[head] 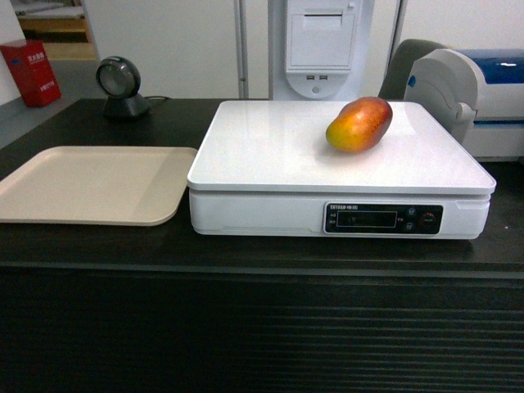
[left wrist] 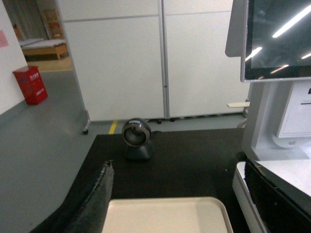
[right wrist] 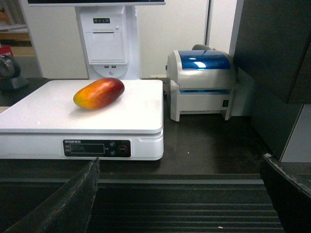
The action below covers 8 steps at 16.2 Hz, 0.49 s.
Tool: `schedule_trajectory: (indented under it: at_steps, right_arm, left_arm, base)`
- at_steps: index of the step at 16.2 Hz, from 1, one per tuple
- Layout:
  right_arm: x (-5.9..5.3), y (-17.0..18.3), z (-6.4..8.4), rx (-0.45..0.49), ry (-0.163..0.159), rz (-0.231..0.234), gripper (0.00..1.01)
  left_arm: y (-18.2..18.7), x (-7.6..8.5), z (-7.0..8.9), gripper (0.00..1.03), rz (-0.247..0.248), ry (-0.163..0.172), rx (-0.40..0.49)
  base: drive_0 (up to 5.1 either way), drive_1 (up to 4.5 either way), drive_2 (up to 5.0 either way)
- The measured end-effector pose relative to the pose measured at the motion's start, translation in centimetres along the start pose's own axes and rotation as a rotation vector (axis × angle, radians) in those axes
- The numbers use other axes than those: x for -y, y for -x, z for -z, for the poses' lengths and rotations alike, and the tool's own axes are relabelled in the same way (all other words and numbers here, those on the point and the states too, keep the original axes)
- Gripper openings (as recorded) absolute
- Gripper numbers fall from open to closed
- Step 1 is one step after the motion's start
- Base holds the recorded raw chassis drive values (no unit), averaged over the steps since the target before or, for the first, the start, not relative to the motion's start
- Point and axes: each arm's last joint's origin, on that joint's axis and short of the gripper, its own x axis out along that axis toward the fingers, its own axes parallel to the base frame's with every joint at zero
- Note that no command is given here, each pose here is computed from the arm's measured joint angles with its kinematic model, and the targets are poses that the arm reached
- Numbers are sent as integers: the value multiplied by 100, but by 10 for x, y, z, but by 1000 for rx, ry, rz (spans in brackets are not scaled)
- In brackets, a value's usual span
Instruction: Place dark red mango on scale at checkout
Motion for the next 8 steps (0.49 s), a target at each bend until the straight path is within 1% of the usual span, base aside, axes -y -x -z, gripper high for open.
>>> schedule_trajectory:
  at_steps: [1,2,4,5,6,7,8]
  right_arm:
    - [0,0,0,0,0,0,98]
    - [0,0,0,0,0,0,98]
    - [0,0,0,0,0,0,98]
    - [0,0,0,0,0,0,98]
    - [0,0,0,0,0,0,98]
    - [0,0,0,0,0,0,98]
    - [0,0,0,0,0,0,98]
  left_arm:
    - [6,0,5,77,-2,3,-1]
    - [23,2,20,67,-6,12,-8]
    - [49,9,48,45,2,26,-21]
    - [63,14,64,32,3,28,-38]
    - [74,20,74,21,2,29,-48]
    - [84,23,81,10,11,29,-42]
    - [95,23,87,2,10,32,-36]
  base:
    - [0,0,0]
    - [0,0,0]
    - [0,0,0]
    - [0,0,0]
    - [0,0,0]
    - [0,0,0]
    - [0,0,0]
